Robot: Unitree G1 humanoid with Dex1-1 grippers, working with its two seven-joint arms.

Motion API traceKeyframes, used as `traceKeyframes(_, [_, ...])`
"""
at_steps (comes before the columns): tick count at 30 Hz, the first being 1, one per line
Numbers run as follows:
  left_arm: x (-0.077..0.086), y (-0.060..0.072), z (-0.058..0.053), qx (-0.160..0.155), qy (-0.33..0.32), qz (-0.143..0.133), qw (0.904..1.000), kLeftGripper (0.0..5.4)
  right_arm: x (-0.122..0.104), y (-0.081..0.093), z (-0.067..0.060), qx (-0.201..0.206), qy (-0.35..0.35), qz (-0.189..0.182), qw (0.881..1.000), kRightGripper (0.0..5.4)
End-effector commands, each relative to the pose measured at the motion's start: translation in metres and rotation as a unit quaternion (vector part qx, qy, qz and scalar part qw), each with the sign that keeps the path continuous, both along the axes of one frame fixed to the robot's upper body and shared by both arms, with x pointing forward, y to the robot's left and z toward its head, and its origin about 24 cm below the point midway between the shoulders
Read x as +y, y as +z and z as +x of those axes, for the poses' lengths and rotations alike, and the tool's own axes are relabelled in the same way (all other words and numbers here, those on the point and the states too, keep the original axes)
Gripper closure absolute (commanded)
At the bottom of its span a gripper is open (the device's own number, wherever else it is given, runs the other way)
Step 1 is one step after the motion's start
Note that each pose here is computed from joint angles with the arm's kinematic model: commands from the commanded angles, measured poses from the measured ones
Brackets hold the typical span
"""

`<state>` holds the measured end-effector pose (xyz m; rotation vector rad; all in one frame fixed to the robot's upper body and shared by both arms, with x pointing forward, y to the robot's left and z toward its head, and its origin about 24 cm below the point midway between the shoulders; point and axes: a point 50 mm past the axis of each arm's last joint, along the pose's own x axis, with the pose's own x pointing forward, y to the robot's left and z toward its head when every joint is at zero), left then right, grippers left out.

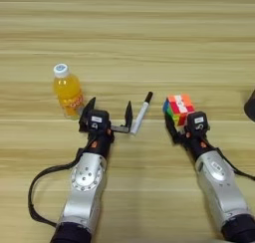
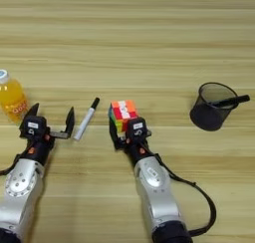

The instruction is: Move the objects on the table

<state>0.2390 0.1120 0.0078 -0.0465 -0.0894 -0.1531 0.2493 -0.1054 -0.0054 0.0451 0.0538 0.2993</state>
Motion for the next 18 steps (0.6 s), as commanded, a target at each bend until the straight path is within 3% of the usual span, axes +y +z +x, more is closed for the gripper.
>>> traceKeyframes(1, [-0.003,0.001,0.001,-0.002,-0.004,0.004,1.0,0.0,0.002,-0.018,-0.014,0.049,0.01,-0.01,0.999,1.4])
traceKeyframes(12, [-0.003,0.001,0.001,-0.004,-0.005,0.005,1.0,0.0,-0.003,0.0,-0.013,-0.002,0.003,-0.015,1.0,0.02])
traceKeyframes(18, [-0.003,0.001,0.001,-0.005,-0.006,0.005,1.0,0.0,-0.01,0.005,-0.012,-0.015,-0.01,-0.02,1.0,0.02])
